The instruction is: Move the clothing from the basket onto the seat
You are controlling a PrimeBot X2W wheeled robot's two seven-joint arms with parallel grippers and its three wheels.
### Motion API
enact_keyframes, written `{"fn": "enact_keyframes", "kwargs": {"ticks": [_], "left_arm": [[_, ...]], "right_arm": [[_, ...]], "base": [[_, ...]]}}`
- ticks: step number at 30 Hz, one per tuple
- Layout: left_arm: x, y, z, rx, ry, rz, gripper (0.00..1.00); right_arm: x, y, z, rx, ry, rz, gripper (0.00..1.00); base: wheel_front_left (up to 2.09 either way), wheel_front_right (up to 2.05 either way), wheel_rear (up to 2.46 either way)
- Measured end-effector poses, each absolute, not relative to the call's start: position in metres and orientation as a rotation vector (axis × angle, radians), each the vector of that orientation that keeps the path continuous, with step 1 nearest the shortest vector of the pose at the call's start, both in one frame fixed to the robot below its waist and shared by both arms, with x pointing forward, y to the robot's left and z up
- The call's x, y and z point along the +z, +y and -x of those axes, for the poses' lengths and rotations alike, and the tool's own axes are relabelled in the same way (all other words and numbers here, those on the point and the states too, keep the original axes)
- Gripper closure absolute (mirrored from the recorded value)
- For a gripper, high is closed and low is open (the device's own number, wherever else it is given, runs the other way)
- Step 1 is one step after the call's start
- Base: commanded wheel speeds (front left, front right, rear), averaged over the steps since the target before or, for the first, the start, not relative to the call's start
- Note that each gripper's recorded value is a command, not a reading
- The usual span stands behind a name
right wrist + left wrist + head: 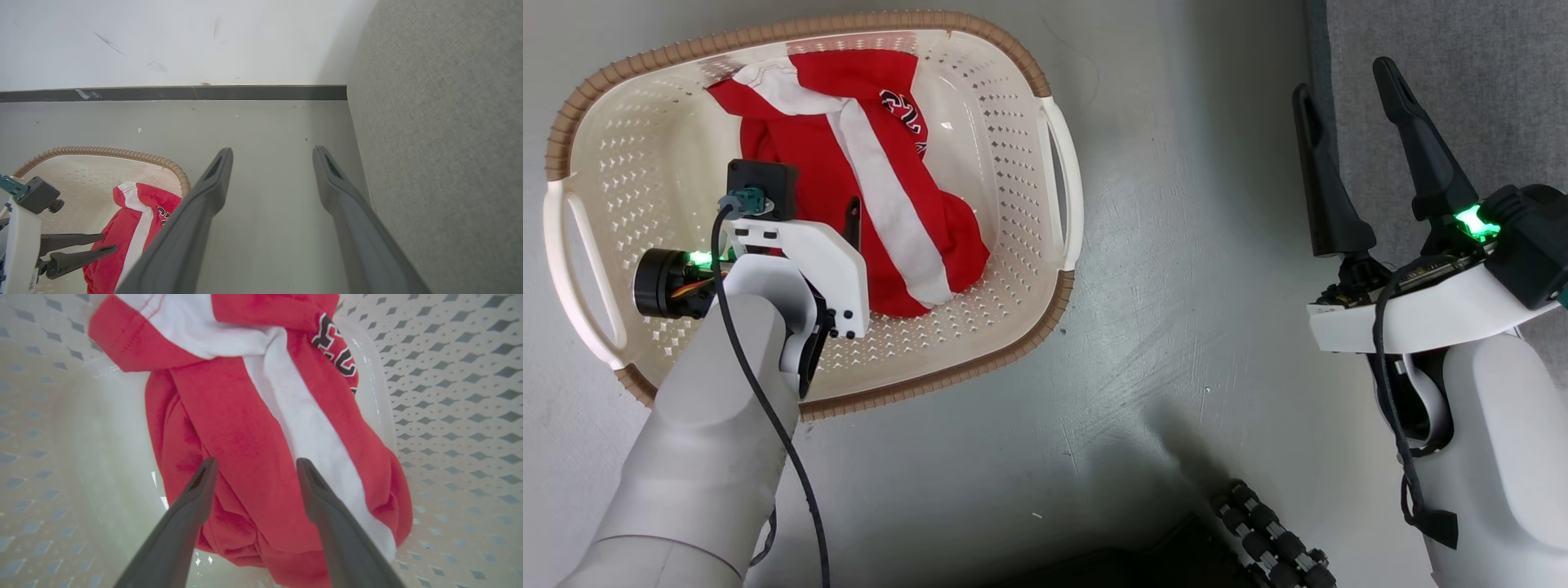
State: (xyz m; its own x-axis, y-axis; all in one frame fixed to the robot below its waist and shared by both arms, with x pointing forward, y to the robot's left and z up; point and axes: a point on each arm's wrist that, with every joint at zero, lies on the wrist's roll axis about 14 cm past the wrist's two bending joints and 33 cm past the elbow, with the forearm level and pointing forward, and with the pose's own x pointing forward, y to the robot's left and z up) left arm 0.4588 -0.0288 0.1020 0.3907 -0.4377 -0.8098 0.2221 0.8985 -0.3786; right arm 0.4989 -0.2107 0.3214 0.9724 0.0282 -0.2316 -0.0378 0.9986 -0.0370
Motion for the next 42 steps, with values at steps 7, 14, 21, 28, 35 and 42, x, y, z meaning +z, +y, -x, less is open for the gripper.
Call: {"fn": "enact_keyframes", "kwargs": {"ticks": [7, 14, 21, 28, 35, 42], "left_arm": [[0.098, -0.03, -0.462, -0.421, 1.084, 0.222, 0.0], [0.092, -0.028, -0.459, -0.416, 1.095, 0.218, 0.0], [0.089, -0.029, -0.46, -0.417, 1.094, 0.217, 0.0], [0.086, -0.031, -0.456, -0.426, 1.102, 0.219, 0.0], [0.088, -0.038, -0.457, -0.448, 1.086, 0.234, 0.0], [0.091, -0.043, -0.459, -0.475, 1.073, 0.255, 0.13]], "right_arm": [[0.318, -0.212, -0.496, 0.03, 0.245, 0.045, 0.0], [0.314, -0.213, -0.495, 0.03, 0.254, 0.047, 0.0], [0.311, -0.212, -0.495, 0.032, 0.26, 0.046, 0.0], [0.31, -0.213, -0.494, 0.032, 0.264, 0.048, 0.0], [0.309, -0.213, -0.494, 0.031, 0.267, 0.048, 0.0], [0.309, -0.212, -0.493, 0.032, 0.267, 0.046, 0.0]], "base": [[0.0, 0.0, 0.0], [0.0, 0.0, 0.0], [0.0, 0.0, 0.0], [0.0, 0.0, 0.0], [0.0, 0.0, 0.0], [0.0, 0.0, 0.0]]}}
